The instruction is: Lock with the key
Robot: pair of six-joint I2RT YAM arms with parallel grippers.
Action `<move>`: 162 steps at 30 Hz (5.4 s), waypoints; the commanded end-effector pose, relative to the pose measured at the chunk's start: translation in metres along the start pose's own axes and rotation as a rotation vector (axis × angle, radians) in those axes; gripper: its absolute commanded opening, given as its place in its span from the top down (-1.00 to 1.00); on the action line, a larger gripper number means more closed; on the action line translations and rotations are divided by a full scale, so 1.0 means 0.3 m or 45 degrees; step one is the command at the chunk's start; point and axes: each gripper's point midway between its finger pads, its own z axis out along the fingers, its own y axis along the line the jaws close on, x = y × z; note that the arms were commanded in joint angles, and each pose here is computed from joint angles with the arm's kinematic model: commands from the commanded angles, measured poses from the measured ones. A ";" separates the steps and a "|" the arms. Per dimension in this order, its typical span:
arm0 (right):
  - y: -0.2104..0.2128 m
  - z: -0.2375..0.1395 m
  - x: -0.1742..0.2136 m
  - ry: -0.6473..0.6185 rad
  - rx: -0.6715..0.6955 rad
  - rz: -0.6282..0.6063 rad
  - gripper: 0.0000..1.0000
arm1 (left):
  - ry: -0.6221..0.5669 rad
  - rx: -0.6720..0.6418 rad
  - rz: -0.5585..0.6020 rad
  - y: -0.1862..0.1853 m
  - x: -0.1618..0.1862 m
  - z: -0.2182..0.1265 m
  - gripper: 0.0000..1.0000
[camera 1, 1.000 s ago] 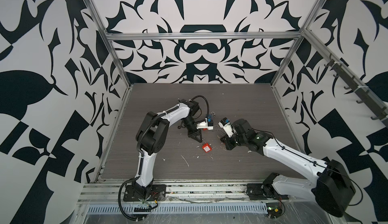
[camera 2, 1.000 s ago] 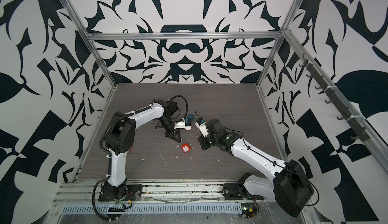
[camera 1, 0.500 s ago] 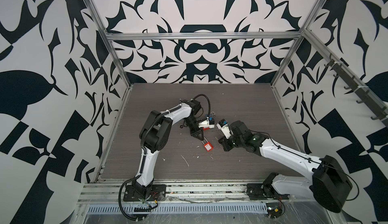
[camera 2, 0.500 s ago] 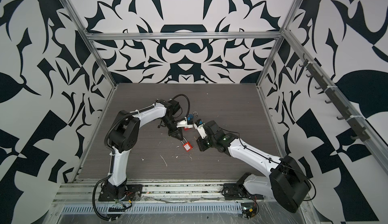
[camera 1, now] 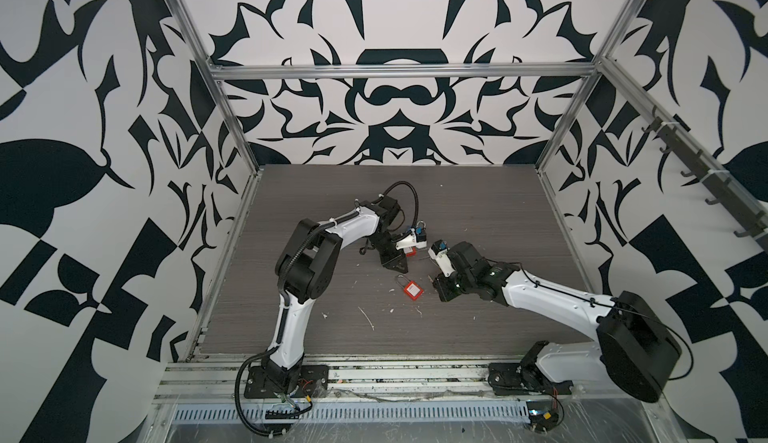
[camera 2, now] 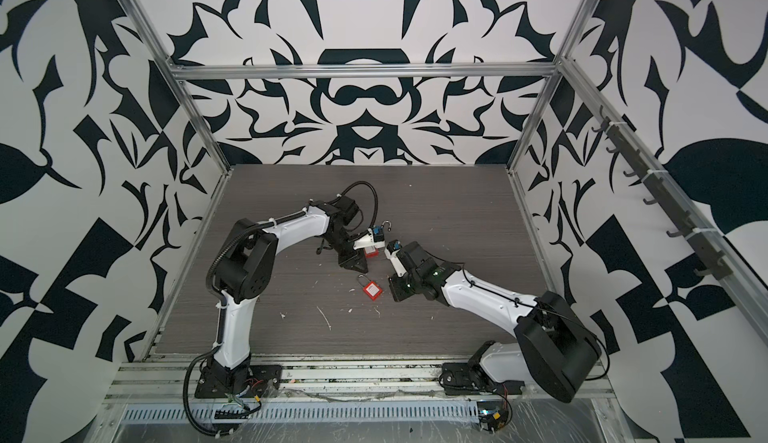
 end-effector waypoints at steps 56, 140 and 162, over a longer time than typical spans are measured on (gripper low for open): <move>0.048 -0.022 -0.111 -0.062 0.420 0.074 -0.11 | -0.780 -0.452 -0.272 -0.136 -0.066 -0.459 0.00; -0.054 -0.081 -0.141 0.112 0.180 -0.144 0.41 | -0.711 -0.671 0.128 -0.283 -0.190 -0.422 -0.03; 0.190 -0.364 -0.082 -0.179 -0.286 -0.943 0.64 | -0.606 -0.367 0.538 -0.473 -0.125 -0.346 0.02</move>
